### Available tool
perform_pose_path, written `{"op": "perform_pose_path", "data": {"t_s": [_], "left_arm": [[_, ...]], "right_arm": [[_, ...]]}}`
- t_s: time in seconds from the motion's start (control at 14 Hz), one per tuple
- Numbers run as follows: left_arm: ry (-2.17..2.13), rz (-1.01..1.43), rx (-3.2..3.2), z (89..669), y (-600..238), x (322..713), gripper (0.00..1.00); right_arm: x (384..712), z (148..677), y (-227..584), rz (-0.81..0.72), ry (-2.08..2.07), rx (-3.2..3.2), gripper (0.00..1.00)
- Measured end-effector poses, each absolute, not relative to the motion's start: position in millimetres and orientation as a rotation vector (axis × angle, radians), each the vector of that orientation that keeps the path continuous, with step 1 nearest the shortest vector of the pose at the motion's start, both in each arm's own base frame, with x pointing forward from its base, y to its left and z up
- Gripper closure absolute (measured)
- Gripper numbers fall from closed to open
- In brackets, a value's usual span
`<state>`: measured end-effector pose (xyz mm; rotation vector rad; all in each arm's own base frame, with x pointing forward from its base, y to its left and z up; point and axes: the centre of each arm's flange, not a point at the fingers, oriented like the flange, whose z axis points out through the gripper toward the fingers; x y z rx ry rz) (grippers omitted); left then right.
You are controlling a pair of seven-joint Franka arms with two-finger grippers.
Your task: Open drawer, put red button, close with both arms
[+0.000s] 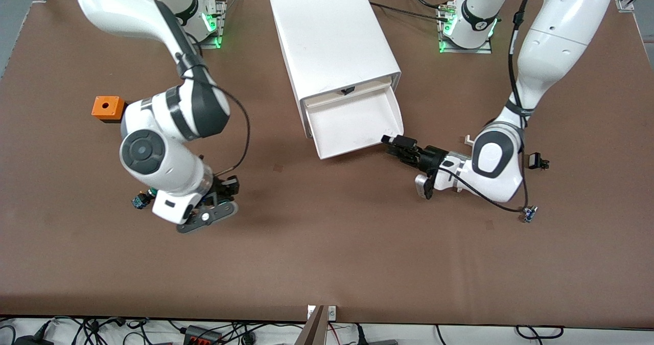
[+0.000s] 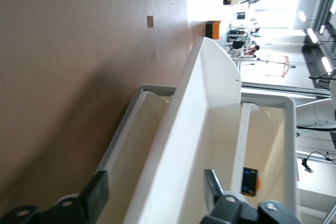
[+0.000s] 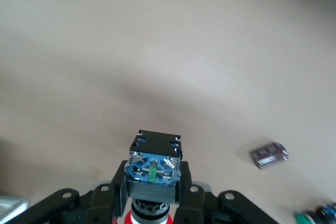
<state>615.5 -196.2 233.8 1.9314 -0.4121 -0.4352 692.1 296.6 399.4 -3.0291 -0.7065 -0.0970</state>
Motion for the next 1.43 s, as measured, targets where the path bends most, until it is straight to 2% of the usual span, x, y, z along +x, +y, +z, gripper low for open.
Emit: {"op": "perform_pose_path", "data": {"t_s": [0.07,0.14,0.5,0.79,1.07,1.43], "left_arm": [[-0.408,-0.466,1.971,254,-190,623,0.04],[-0.403,-0.502,2.024,274,-184,627,0.0],[-0.283,-0.605,2.397,334,-132,634,0.0],[-0.344,-0.61,2.826,364,-104,638,0.0],[-0.43,-0.524,3.05,393,-83,653,0.0],[-0.427,-0.5,3.077,381,-75,671,0.0]], "right_arm": [[684,405,318,-0.116,-0.745,-3.01,0.6],[675,409,341,-0.137,-0.788,-2.988,0.6],[609,416,460,-0.209,-0.84,-2.928,0.6],[573,413,510,-0.231,-0.782,-2.912,0.6],[537,387,552,-0.172,-0.737,-2.92,0.6],[507,359,580,-0.073,-0.723,-2.919,0.6]]}}
